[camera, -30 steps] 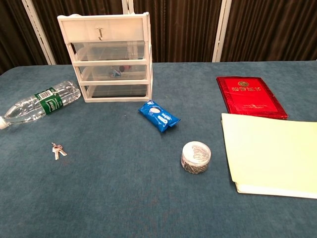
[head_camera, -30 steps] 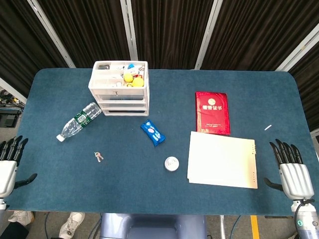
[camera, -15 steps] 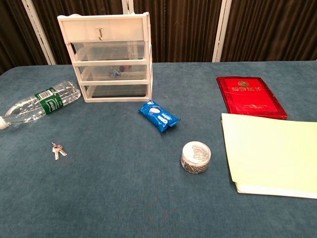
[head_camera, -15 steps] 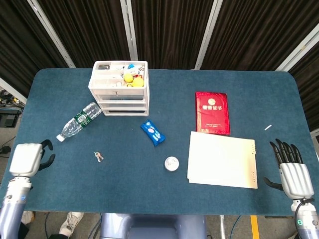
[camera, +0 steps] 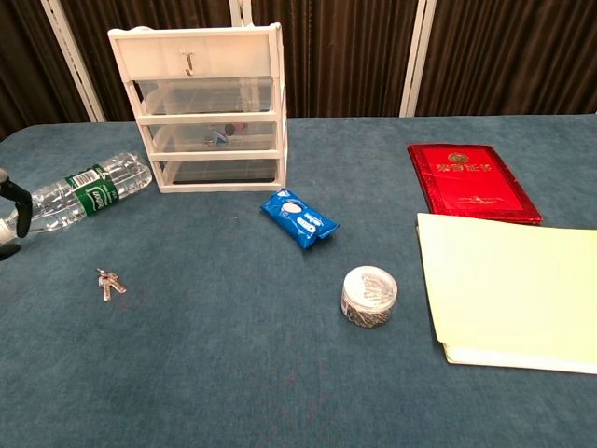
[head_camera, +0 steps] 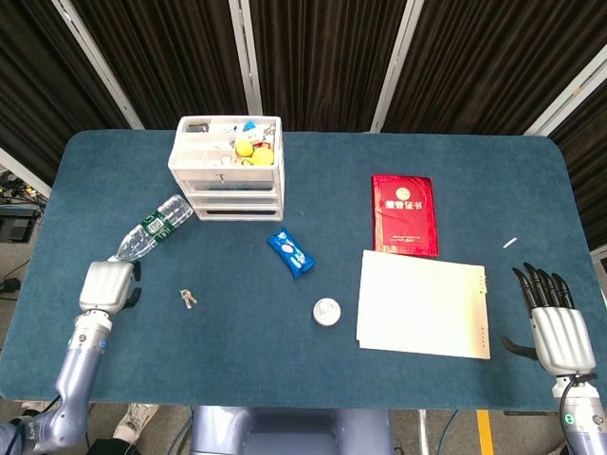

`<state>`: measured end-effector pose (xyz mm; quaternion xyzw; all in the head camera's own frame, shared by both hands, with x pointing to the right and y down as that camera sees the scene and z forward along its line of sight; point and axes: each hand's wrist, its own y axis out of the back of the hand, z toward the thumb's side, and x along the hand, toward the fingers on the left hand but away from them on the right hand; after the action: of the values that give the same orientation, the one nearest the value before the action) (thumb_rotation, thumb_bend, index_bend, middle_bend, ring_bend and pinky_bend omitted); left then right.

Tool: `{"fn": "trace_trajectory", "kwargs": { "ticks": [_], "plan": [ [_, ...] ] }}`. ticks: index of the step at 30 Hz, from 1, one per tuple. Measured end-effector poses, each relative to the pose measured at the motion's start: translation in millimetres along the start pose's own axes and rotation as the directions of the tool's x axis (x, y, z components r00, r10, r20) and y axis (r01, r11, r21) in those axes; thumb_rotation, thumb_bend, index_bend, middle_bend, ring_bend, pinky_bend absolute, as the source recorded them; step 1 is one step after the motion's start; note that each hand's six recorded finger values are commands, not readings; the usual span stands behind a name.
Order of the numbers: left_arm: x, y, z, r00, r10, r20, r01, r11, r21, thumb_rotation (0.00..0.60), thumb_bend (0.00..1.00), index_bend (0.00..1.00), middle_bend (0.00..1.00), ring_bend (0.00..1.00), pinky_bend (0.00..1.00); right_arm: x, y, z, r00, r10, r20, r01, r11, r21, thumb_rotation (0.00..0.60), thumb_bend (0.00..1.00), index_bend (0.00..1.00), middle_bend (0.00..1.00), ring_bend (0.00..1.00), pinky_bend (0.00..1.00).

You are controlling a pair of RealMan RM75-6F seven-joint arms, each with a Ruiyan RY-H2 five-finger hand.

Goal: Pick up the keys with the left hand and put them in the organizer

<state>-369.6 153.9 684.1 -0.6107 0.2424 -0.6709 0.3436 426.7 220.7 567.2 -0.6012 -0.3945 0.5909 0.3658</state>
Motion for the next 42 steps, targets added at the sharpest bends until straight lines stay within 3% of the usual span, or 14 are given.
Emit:
{"fn": "trace_trajectory", "kwargs": {
  "ticks": [5,18,42],
  "plan": [
    [6.8,-8.2,14.8,1.000,-0.021,0.023,0.021,1.000,0.005,0.600,0.37,0.49,1.00,0.88,0.73,0.5,0.0,0.6,1.000,-0.001,-0.001,0.001,1.000,0.001,0.600,0.01,0.00,0.00,0.00,0.00],
    [15.8,-14.1,47.9,0.996,0.003,0.084,-0.003,1.000,-0.004,0.600,0.38,0.51,1.00,0.88,0.73,0.7,1.4,0.6,1.000,-0.010,0.001,0.010,1.000,-0.005,0.600,0.02,0.00,0.00,0.00,0.00],
    [15.6,-23.1,66.8,0.991,0.023,0.130,-0.025,1.000,0.010,0.600,0.37,0.53,1.00,0.88,0.73,0.4,2.3,0.4,1.000,-0.017,0.002,0.017,1.000,-0.008,0.600,0.02,0.00,0.00,0.00,0.00]
  ]
}}
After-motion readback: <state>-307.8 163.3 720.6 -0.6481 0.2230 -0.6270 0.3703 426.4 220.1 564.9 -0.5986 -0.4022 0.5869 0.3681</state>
